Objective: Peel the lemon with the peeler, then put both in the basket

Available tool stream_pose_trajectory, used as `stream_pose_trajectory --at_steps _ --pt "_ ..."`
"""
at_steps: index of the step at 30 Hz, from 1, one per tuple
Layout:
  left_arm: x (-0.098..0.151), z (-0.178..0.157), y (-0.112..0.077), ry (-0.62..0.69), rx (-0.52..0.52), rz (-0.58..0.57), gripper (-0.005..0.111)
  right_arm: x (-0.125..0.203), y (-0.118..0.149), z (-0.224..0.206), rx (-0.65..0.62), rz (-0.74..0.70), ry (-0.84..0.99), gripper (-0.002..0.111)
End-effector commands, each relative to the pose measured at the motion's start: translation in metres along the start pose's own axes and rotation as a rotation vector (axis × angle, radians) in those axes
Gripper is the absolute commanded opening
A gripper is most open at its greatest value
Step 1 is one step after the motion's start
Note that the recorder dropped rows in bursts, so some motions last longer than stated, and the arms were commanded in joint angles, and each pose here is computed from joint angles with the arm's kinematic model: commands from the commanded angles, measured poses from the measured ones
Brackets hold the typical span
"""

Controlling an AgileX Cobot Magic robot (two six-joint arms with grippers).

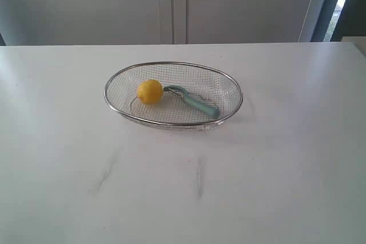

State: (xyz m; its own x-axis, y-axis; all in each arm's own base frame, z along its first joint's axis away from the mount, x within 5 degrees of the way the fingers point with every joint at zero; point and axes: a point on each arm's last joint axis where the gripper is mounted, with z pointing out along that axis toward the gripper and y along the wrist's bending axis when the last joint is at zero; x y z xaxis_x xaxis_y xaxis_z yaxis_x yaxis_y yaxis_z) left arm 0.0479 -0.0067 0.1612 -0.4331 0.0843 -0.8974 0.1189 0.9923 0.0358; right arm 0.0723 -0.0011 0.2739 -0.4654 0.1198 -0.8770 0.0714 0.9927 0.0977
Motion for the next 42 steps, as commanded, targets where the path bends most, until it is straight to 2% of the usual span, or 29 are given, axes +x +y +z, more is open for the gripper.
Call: stream_pose_trajectory --at_steps 1,13,21,24,42 --pt "0.003 0.001 0.0 0.009 -0.001 -0.001 0.0 0.018 -0.003 0.002 0.008 -0.018 -0.117 0.0" --pt "0.003 0.001 0.0 0.009 -0.001 -0.001 0.0 0.054 -0.007 -0.006 0.003 -0.028 -0.254 0.0" --pt "0.003 0.001 0.0 0.007 -0.002 -0.001 0.0 0.054 -0.008 -0.006 0.026 -0.046 -0.255 0.0" --pt "0.003 0.001 0.0 0.007 -0.002 -0.001 0.0 0.054 -0.01 -0.006 0.073 -0.028 -0.259 0.0" --pt "0.003 0.001 0.0 0.007 -0.002 -0.001 0.0 0.053 -0.011 -0.006 0.083 -0.043 -0.26 0.0"
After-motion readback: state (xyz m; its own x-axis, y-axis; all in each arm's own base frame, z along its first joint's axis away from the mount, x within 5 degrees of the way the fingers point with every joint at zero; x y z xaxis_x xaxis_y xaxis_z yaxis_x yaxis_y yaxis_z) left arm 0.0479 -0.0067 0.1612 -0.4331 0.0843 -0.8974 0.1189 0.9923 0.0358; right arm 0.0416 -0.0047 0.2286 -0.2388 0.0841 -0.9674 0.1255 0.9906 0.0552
